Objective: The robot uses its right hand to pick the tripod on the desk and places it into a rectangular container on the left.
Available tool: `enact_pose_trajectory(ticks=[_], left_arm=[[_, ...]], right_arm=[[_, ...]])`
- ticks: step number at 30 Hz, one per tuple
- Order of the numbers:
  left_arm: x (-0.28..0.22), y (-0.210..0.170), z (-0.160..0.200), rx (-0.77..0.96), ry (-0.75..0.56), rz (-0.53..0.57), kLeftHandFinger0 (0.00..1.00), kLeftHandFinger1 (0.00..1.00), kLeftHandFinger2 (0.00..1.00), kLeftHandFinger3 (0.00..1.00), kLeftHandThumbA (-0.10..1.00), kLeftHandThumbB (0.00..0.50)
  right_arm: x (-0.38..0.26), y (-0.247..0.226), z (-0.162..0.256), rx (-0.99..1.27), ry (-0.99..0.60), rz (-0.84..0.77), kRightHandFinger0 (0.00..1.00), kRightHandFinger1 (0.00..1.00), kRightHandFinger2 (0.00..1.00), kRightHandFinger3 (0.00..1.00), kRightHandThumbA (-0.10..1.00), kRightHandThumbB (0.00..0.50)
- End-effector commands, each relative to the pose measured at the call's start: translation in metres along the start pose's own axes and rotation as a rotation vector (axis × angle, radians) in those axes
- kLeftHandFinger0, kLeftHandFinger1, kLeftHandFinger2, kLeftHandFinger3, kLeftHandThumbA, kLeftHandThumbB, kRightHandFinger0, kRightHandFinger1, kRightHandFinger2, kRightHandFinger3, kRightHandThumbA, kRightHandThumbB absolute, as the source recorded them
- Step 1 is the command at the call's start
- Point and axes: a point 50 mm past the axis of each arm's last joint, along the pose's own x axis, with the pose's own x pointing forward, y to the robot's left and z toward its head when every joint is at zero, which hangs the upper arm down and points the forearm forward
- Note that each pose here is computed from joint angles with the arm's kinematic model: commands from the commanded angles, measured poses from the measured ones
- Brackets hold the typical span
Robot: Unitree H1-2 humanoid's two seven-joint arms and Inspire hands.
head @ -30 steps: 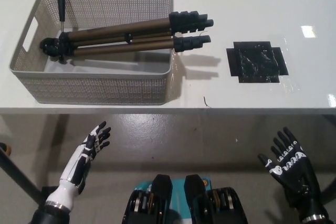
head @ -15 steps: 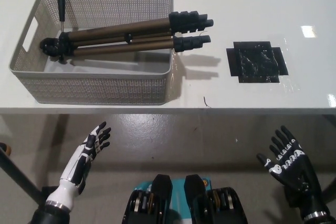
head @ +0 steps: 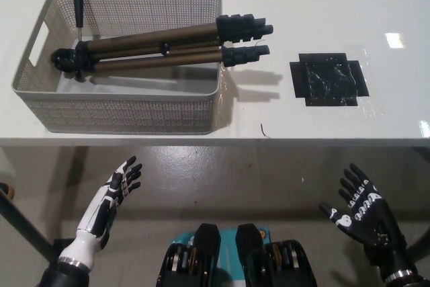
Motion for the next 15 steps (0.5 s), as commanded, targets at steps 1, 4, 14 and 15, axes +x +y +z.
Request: enact_pose_trajectory(ticks=[1,4,14,15], left_arm=[[0.003,0.008,0.013,0.026,-0.043,0.009,1.0,1.0,1.0,1.0,1.0,0.5],[0.0,0.008,0.014,0.015,-0.038,0.014,1.0,1.0,1.0,1.0,1.0,0.5],[-0.008,0.014,0.011,0.025,-0.054,0.056,1.0,1.0,1.0,1.0,1.0,0.5],[-0.008,0.014,0.011,0.026,-0.054,0.057,1.0,1.0,1.0,1.0,1.0,0.5]], right_arm=[[0.01,0.004,0.014,-0.063,-0.069,0.04,1.0,1.0,1.0,1.0,0.96,0.197],[0.005,0.009,0.016,-0.078,-0.103,0.014,1.0,1.0,1.0,1.0,0.93,0.191],[-0.026,0.02,0.007,-0.183,-0.232,-0.067,1.0,1.0,1.0,1.0,1.0,0.227],[-0.026,0.02,0.007,-0.181,-0.234,-0.073,1.0,1.0,1.0,1.0,1.0,0.223]])
